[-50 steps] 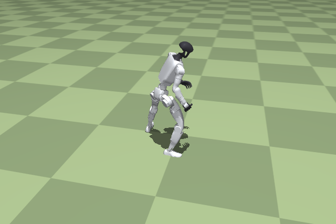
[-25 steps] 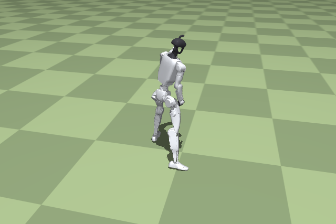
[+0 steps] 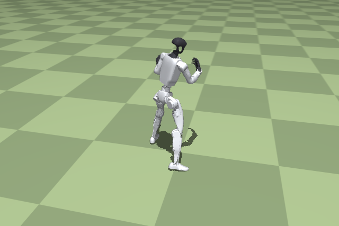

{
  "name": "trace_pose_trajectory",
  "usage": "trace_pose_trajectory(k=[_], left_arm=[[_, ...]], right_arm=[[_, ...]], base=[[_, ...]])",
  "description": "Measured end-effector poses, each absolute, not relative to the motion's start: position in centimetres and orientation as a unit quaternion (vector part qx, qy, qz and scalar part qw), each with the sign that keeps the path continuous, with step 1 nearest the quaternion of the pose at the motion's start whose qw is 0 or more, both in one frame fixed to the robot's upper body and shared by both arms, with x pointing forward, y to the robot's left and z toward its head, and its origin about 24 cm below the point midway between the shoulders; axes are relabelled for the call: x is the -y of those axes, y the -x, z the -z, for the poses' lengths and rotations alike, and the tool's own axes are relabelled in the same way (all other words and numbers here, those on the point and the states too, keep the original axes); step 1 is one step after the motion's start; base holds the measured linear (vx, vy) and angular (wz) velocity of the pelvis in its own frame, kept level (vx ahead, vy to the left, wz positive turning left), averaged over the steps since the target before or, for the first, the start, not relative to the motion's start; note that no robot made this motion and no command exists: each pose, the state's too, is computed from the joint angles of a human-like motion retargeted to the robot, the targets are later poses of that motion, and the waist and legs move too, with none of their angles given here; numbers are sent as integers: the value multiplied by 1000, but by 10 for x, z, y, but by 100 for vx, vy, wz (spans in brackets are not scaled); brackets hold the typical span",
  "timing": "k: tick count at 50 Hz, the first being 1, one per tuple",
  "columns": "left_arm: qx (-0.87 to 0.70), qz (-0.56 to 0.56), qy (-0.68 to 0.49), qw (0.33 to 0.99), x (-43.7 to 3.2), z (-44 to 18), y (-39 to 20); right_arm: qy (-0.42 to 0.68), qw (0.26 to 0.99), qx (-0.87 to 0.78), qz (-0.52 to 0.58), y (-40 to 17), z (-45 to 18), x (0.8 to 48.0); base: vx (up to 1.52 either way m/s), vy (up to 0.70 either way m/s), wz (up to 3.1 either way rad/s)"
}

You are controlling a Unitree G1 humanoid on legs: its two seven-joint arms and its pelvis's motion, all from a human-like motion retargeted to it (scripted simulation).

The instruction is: Kungfu

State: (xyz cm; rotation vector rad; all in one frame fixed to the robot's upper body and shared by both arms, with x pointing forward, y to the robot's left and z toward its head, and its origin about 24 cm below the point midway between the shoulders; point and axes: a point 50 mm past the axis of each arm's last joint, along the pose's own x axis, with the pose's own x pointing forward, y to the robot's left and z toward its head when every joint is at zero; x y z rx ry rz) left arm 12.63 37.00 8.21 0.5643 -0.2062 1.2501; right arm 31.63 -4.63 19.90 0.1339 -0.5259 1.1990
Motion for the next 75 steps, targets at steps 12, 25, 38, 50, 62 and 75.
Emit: trace_pose_trajectory(k=[12,25,38,50,62,75], left_arm=[[-267,-644,270,664,-252,130,75],[8,176,533,827,-118,39,-255],[48,314,487,813,-72,-32,-303],[-27,244,335,910,-135,4,-289],[-390,76,-145,906,-268,104,-161],[-800,172,-190,543,-268,147,103]], right_arm=[[-7,650,717,-252,-199,-389,187],[215,467,840,175,-22,-371,274],[260,491,820,135,-38,-371,255],[312,583,722,203,-55,-355,291],[253,882,362,164,-154,-209,361],[-311,925,207,-67,-308,-86,182]], base=[[-24,-76,-20],[-27,-53,32],[-3,9,-2],[7,27,18],[20,44,71],[13,25,198]])
